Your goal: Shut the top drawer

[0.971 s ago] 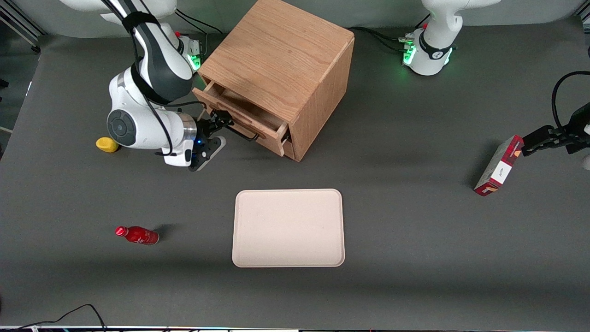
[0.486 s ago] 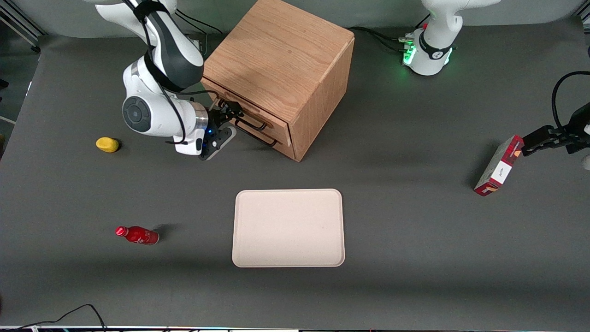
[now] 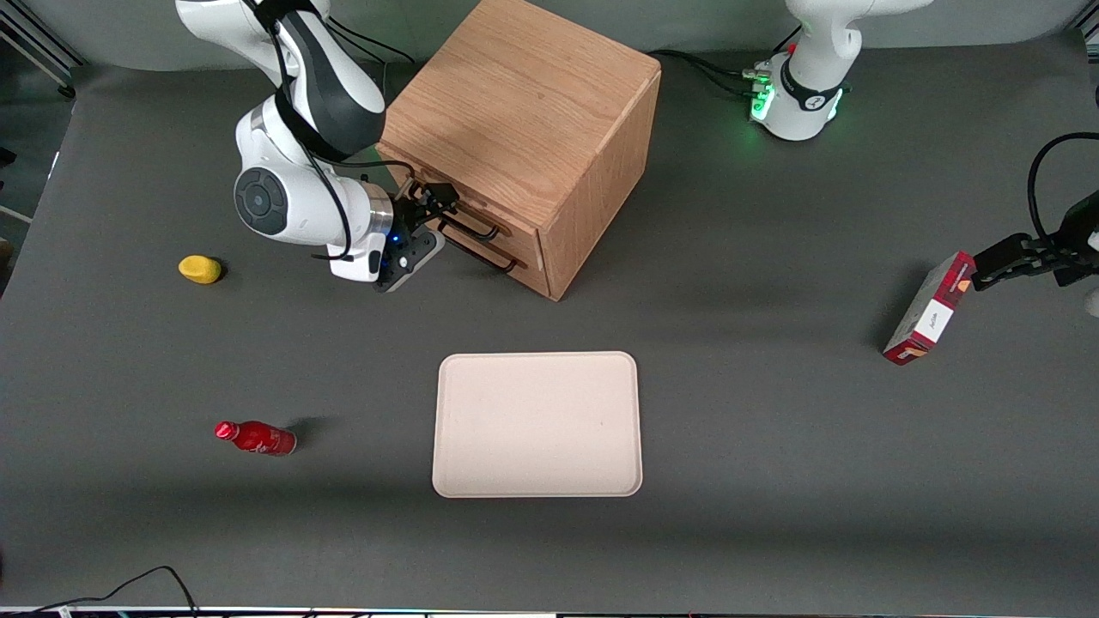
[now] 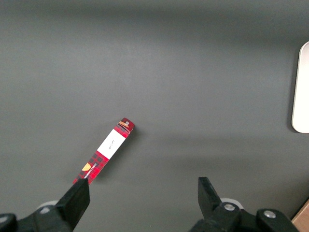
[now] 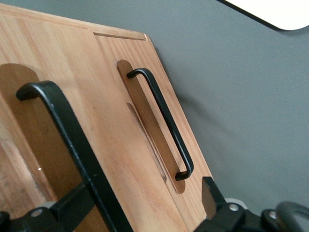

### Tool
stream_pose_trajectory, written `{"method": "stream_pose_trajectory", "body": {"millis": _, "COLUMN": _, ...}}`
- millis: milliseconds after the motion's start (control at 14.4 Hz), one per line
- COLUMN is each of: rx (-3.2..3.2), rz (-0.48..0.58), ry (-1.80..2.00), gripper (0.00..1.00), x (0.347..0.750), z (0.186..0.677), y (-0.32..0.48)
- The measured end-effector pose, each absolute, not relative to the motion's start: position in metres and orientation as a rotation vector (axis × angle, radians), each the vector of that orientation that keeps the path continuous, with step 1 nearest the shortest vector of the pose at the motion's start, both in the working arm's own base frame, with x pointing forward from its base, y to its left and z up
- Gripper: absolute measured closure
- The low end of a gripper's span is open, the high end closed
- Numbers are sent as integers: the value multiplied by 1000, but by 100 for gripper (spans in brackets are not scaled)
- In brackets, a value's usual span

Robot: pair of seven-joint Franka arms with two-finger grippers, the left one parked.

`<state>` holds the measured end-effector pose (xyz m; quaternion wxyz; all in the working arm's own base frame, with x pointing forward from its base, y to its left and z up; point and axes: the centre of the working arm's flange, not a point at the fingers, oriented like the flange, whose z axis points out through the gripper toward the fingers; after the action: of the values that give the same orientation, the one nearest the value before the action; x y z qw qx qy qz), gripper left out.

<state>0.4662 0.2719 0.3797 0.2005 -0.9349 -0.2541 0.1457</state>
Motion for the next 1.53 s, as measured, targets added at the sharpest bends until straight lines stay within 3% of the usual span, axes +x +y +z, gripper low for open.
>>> {"method": "stream_pose_trajectory", "body": {"millis": 277, "rx": -2613, "rz": 365, "ry": -722, "gripper": 0, "x": 472, "z": 397, "y": 274}}
{"method": "stream_pose_trajectory", "body": {"millis": 555, "rx": -2623, "rz": 307, "ry": -803, "gripper": 0, "x": 486, "z": 446, "y": 279}}
{"method": "stream_pose_trajectory", "body": {"millis": 902, "rx": -2778, "rz": 211, "ry": -752, "gripper": 0, "x": 505, "z": 564, "y": 252}}
{"method": "stream_pose_trajectory", "body": {"millis": 1179, "rx": -2960, "rz": 92, "ry": -537, "gripper": 0, "x": 484, "z": 660, "y": 224}}
{"method": "stream_pose_trajectory", "body": {"millis": 1526, "rx": -3131, "rz": -69, "ry": -200, "gripper": 0, "x": 470, "z": 725, "y": 121}}
